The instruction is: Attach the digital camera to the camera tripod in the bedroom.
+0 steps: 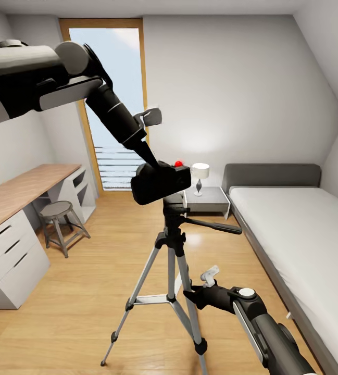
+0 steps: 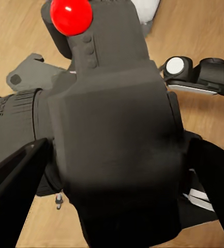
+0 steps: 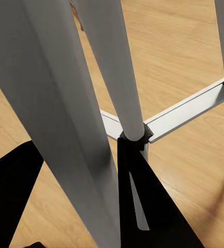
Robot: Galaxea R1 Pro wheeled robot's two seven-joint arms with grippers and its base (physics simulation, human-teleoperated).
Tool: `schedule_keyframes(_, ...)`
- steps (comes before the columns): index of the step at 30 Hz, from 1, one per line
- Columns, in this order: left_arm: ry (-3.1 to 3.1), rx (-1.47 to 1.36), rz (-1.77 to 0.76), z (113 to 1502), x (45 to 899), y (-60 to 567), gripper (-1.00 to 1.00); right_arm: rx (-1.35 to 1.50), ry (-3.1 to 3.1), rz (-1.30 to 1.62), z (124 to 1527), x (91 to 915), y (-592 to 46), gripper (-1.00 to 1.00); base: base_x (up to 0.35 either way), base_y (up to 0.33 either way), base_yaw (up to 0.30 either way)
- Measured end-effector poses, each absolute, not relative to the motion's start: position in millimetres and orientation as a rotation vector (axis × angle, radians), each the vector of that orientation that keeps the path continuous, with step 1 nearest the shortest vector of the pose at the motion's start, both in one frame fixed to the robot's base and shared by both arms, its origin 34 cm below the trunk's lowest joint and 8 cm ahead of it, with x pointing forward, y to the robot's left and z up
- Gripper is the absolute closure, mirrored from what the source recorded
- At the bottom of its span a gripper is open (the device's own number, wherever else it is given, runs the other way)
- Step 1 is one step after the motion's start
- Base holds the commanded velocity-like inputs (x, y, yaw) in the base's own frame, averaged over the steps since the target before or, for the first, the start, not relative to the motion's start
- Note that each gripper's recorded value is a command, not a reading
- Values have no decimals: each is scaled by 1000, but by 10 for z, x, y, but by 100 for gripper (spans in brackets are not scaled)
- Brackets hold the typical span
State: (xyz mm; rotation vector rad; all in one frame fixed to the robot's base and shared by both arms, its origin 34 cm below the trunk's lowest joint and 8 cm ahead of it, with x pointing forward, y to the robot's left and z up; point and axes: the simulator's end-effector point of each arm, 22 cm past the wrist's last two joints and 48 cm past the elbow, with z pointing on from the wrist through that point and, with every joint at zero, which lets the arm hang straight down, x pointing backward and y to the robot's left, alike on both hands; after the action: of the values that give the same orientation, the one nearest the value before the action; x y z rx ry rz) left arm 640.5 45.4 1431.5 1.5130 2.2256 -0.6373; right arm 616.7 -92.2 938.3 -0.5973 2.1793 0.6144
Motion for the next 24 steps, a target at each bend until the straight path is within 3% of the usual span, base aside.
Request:
schedule_keyframes(11, 2194, 1646, -367, 14222, 6634, 745, 100, -597, 2179, 614, 9383, 6167, -922, 100, 0, 0, 0)
schedule_keyframes(24, 2069, 1765, -292, 14244, 6722, 609, 100, -597, 2179, 614, 9383, 6167, -922, 100, 0, 0, 0)
